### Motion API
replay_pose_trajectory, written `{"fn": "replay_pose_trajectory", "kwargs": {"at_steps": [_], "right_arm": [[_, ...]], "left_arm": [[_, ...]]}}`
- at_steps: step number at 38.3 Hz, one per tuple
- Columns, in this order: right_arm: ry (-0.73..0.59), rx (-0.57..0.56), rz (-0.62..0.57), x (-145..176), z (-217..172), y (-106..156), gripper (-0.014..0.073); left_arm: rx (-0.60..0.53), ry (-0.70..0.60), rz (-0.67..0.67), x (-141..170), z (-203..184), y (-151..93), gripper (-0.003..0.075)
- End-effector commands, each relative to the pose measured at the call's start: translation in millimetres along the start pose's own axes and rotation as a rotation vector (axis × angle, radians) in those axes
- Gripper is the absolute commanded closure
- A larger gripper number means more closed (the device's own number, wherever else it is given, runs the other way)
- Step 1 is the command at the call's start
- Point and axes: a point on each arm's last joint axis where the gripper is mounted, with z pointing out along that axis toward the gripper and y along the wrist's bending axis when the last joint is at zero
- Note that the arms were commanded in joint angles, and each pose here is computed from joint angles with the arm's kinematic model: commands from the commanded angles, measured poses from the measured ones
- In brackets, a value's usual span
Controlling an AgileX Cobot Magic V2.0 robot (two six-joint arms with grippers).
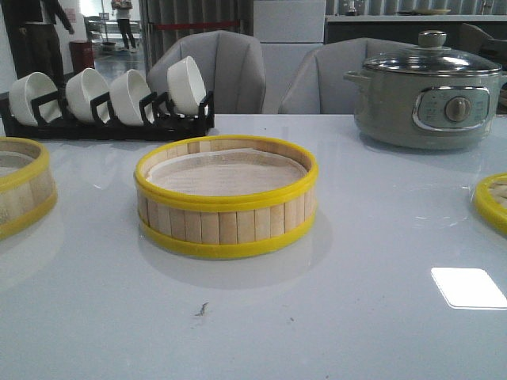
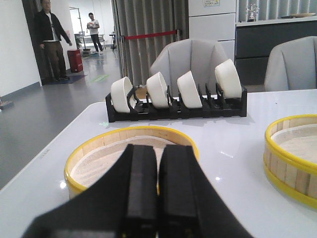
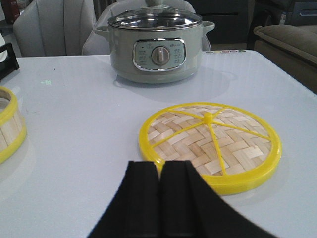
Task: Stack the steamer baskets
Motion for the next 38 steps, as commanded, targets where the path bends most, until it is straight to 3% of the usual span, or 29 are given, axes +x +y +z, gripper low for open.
{"fn": "replay_pose_trajectory", "kwargs": {"at_steps": [1, 10, 24, 31, 38], "right_arm": [[-0.127, -0.008, -0.004, -14.5, -3.3, 0.9, 0.0539], [-0.127, -0.008, -0.004, -14.5, -3.3, 0.9, 0.0539], [-0.127, -0.008, -0.004, -14.5, -3.3, 0.9, 0.0539], [-0.127, -0.008, -0.004, -14.5, -3.3, 0.9, 0.0539], [-0.127, -0.008, -0.004, -14.5, -3.3, 0.9, 0.0539]], "left_arm": [[0.010, -0.060, -0.060, -8.0, -0.7, -0.5, 0.0635], [0.013, 0.090, -0.153, -57.0, 22.9, 0.1, 0.0635], [0.012, 0.333, -0.118, -194.5, 147.8, 2.3, 0.0635], [0.007, 0.461, -0.058, -210.7, 186.9, 3.6, 0.0635], [0.013, 0.540, -0.032, -200.7, 200.2, 3.2, 0.0635]]}}
